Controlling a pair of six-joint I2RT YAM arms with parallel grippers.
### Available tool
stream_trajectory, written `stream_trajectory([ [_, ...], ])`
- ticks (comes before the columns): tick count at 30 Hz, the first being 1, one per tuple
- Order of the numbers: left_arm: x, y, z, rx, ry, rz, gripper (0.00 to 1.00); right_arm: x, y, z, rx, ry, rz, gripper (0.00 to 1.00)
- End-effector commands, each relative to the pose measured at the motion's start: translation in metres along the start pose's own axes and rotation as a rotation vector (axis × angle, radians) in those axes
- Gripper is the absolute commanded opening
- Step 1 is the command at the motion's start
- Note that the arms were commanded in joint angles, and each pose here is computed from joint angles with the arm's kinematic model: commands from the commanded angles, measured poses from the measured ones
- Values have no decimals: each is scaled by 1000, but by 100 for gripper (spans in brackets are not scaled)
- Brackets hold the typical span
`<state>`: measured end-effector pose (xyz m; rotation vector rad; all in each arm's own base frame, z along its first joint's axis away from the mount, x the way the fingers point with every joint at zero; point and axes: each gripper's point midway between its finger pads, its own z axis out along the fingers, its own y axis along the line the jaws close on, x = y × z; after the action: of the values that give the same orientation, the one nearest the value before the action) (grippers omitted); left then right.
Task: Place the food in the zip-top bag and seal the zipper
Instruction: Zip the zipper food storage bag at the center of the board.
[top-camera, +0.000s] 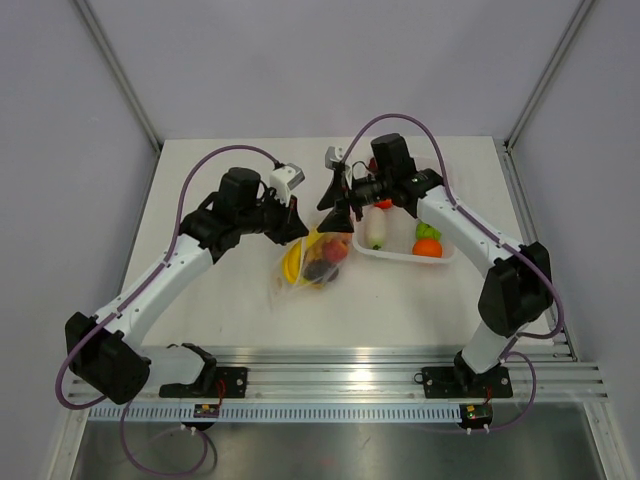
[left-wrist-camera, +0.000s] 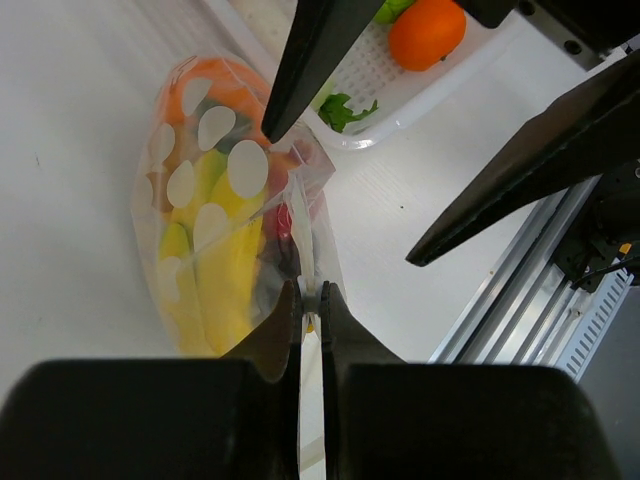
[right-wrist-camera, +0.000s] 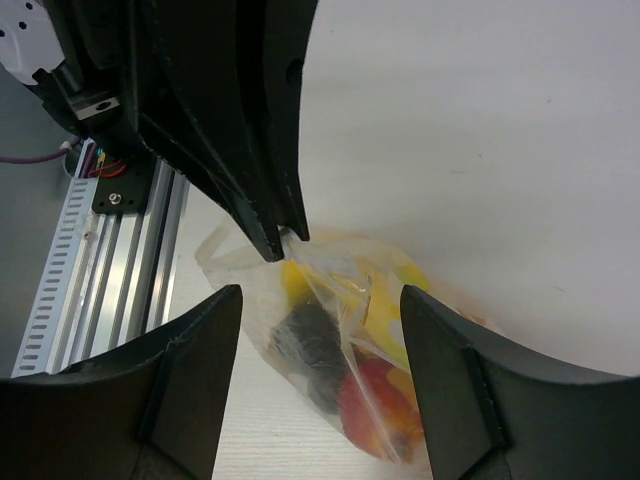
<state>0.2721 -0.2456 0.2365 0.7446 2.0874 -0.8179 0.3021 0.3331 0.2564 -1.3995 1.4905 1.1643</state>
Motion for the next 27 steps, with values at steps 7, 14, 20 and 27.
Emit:
stream_trajectory([
  [7,-26,-12,-12,51,-105,42,0,-2,1,20,-83,33,-32,61],
  [14,-25,-11,-11,51,-99,38,0,-13,10,23,-107,1,-51,44],
  [20,-25,-11,-11,51,-99,39,0,-14,12,24,-123,-4,-48,29],
  [27,-24,-8,-12,45,-95,38,0,-18,15,23,-138,-15,-48,19],
])
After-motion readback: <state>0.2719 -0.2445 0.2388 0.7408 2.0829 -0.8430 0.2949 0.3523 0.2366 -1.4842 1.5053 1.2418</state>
